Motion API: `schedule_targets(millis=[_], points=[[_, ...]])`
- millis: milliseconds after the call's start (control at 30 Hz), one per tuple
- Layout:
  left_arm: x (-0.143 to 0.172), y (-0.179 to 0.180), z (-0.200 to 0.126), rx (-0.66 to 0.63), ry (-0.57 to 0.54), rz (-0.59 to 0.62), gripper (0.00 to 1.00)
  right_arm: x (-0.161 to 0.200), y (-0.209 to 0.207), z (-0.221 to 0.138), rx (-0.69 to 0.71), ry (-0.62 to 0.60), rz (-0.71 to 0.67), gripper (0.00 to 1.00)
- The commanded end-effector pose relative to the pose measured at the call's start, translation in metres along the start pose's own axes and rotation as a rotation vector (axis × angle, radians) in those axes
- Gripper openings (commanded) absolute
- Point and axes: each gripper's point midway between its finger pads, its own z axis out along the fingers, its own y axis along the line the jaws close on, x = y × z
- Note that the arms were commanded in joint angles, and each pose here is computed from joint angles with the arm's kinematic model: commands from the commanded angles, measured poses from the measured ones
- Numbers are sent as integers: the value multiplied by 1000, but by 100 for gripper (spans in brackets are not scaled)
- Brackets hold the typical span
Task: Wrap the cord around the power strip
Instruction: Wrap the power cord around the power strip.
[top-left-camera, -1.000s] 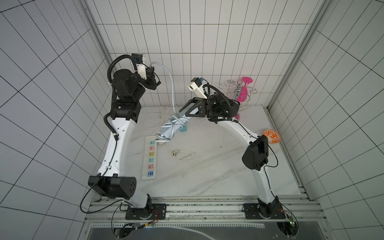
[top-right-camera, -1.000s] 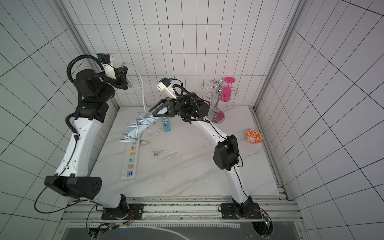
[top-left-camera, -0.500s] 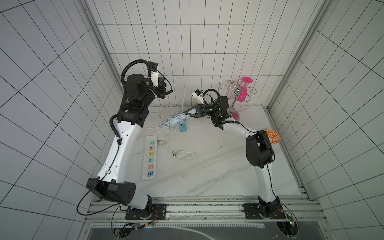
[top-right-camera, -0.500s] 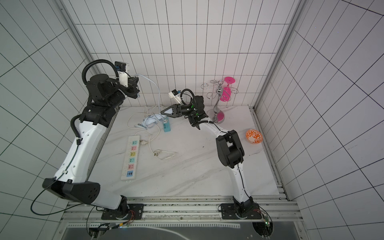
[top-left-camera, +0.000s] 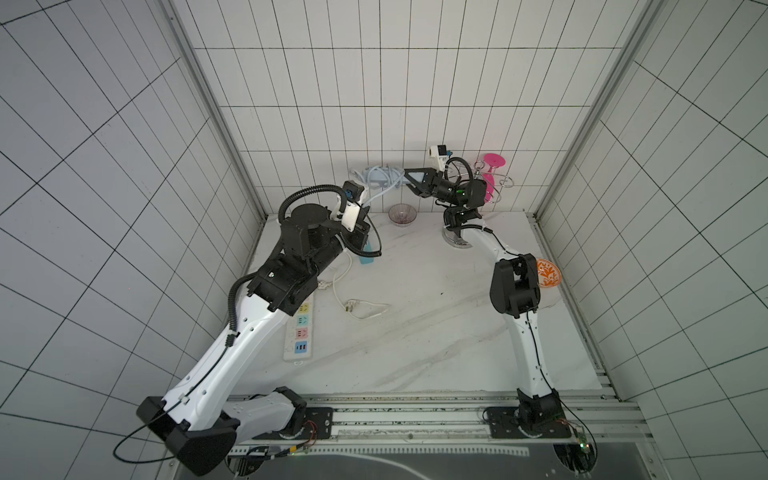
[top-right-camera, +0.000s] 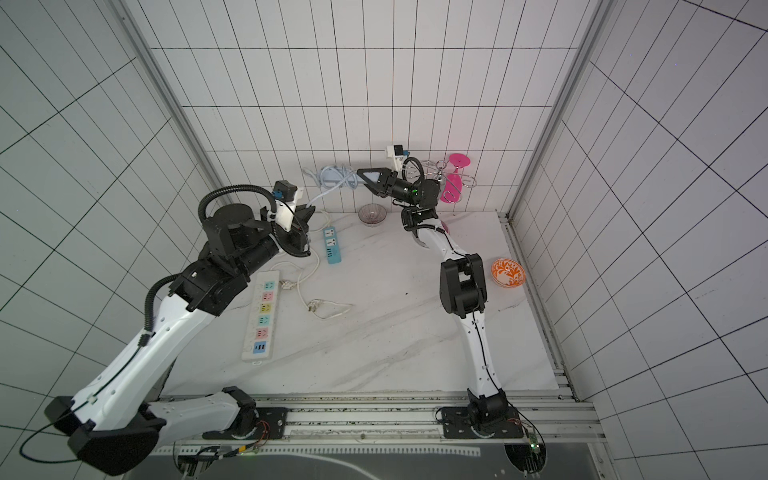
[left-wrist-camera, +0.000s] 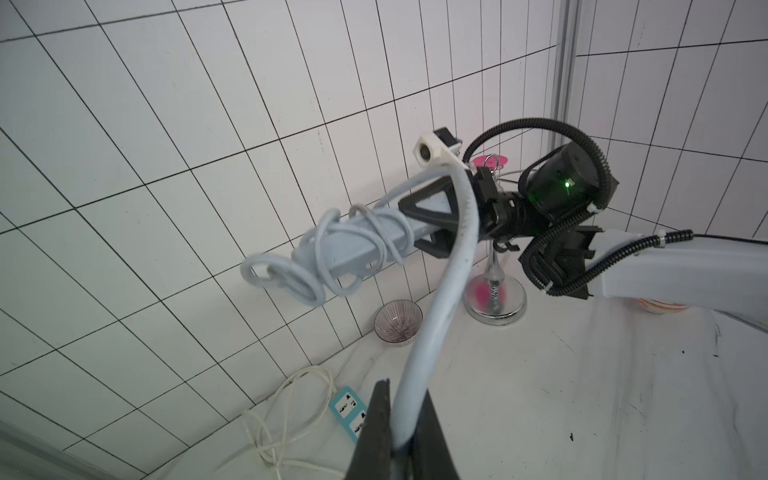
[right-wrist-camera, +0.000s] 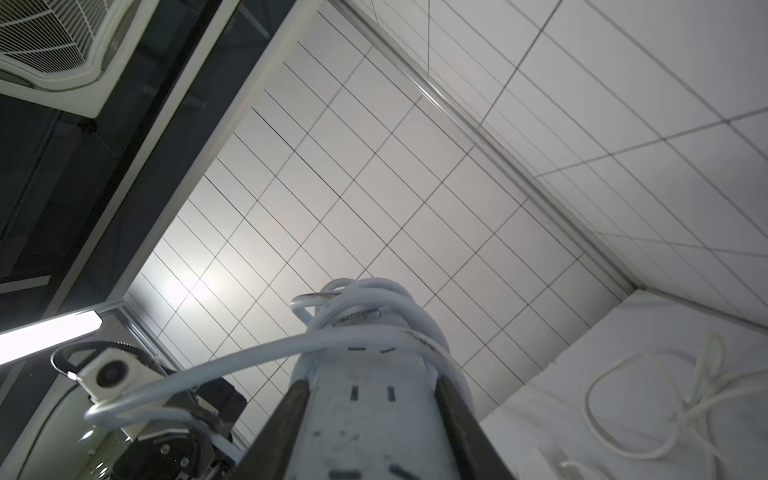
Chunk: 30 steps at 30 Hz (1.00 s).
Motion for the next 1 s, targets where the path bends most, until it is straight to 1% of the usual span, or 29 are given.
schedule_targets(millis=[0, 67, 133, 267, 333, 400, 533, 600, 733, 833, 933, 967], points=[[3, -22, 4, 81, -68, -27, 0, -52, 121, 0, -261, -153, -149, 0], [16, -26, 10, 89, -63, -19, 0, -54, 148, -11, -338, -173, -154, 0], [25, -31, 16, 105, -83, -11, 0, -52, 182, -23, -431, -188, -172, 0], [27, -44, 24, 167, -156, -3, 0, -40, 244, -36, -597, -170, -233, 0], [22, -44, 26, 168, -189, 4, 0, -24, 279, -42, -704, -125, -273, 0], [16, -42, 27, 180, -228, 34, 0, -3, 309, -47, -782, -56, -320, 0], [-3, -28, 21, 244, -333, 9, 0, 44, 360, -30, -846, 99, -407, 0], [-9, -21, 16, 266, -380, 2, 0, 67, 374, -21, -855, 175, -439, 0], [-8, -13, 13, 320, -419, -3, 0, 110, 388, -4, -859, 320, -435, 0], [-3, -22, 16, 409, -442, -30, 0, 139, 399, 4, -888, 400, -431, 0], [9, -35, 25, 520, -439, -80, 1, 156, 409, 9, -915, 436, -428, 0], [14, -36, 29, 535, -434, -95, 1, 161, 413, 9, -913, 451, -436, 0]])
